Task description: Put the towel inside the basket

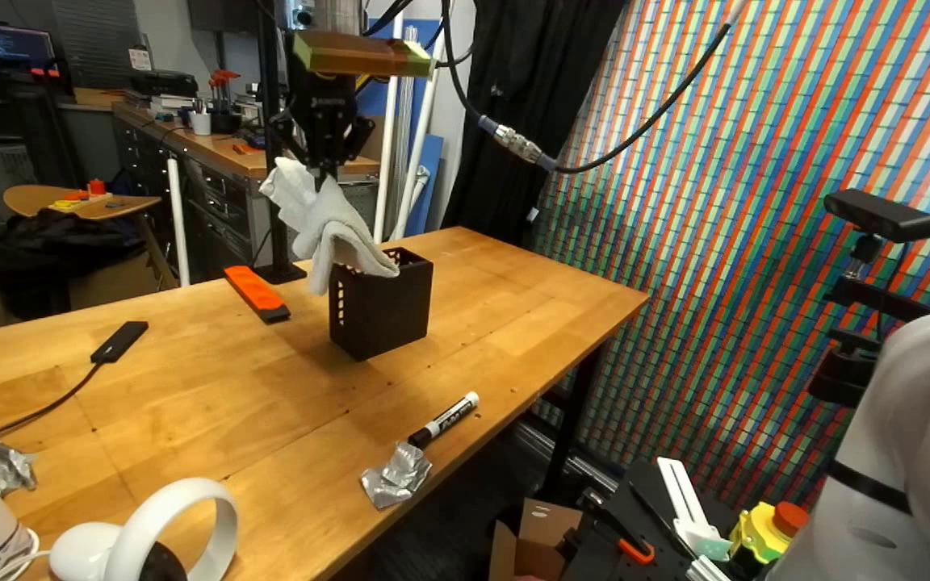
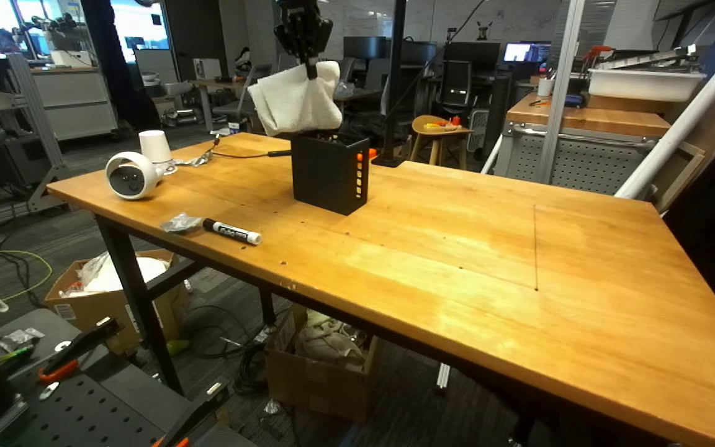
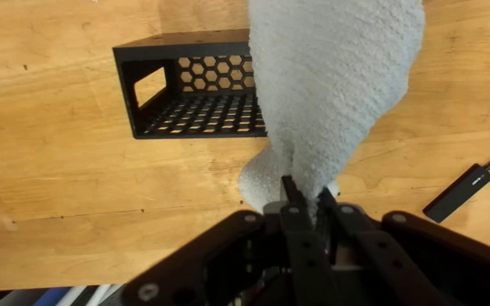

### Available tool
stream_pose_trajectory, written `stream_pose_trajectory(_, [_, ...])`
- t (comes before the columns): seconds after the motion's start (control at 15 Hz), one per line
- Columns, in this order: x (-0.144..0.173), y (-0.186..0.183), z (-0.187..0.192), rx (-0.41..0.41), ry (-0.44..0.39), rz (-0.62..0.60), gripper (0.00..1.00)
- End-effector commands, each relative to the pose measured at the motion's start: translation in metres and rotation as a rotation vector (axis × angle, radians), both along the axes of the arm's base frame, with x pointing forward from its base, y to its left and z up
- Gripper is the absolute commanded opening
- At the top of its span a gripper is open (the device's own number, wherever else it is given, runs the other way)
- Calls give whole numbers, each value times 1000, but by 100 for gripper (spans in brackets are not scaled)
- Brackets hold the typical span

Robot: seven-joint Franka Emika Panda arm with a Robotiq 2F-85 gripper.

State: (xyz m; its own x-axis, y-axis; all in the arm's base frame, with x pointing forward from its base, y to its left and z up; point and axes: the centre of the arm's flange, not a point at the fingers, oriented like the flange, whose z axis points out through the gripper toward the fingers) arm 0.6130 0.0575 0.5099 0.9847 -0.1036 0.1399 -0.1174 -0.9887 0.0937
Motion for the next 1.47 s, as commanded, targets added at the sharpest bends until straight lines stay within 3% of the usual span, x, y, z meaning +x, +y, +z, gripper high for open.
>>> stream_pose_trajectory(0.0, [4,-29,6,-29,-33,-29,2])
stream_pose_trajectory(0.33, [20,-75,-22,-87,-6,-31,2])
stream_pose_trajectory(0.6, [9,-96,-43,-94,104,37,3])
stream_pose_trajectory(0.93, [-13,-96,-53,-77,211,105,3])
stream_pose_trajectory(1.4, [-11,-80,-64,-52,221,117,3])
